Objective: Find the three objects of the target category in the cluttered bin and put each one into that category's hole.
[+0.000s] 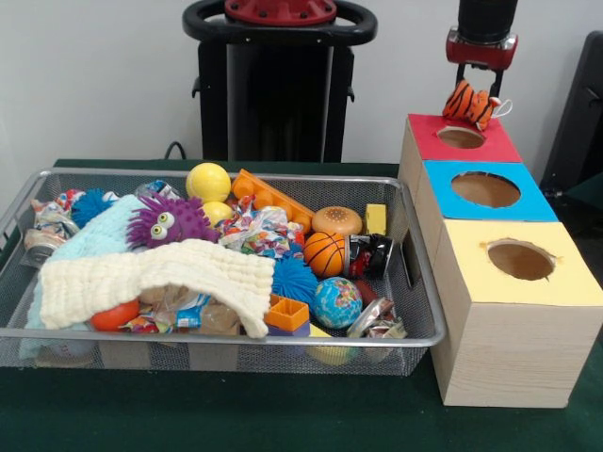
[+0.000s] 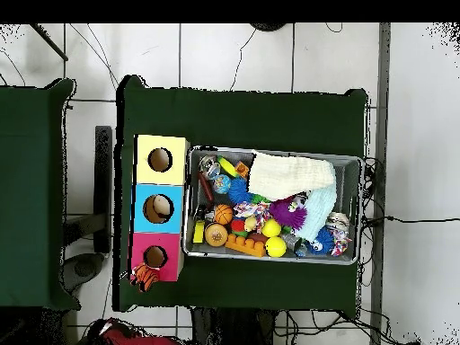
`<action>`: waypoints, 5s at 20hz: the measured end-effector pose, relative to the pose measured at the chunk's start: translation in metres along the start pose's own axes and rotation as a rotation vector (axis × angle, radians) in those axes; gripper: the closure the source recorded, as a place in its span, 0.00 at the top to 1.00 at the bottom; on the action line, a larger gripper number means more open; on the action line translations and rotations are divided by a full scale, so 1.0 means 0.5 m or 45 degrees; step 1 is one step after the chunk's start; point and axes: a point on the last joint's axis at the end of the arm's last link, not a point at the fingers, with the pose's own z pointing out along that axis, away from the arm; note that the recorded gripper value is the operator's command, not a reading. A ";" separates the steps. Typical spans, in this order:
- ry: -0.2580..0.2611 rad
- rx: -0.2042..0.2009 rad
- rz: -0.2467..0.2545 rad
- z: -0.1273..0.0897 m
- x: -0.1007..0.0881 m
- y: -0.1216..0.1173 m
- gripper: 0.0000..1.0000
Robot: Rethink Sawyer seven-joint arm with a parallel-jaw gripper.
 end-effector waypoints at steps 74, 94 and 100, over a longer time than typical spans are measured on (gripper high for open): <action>-0.067 0.040 0.089 -0.060 -0.145 0.034 1.00; -0.167 -0.029 0.132 -0.112 -0.243 0.055 1.00; -0.147 -0.031 0.123 -0.114 -0.249 0.048 1.00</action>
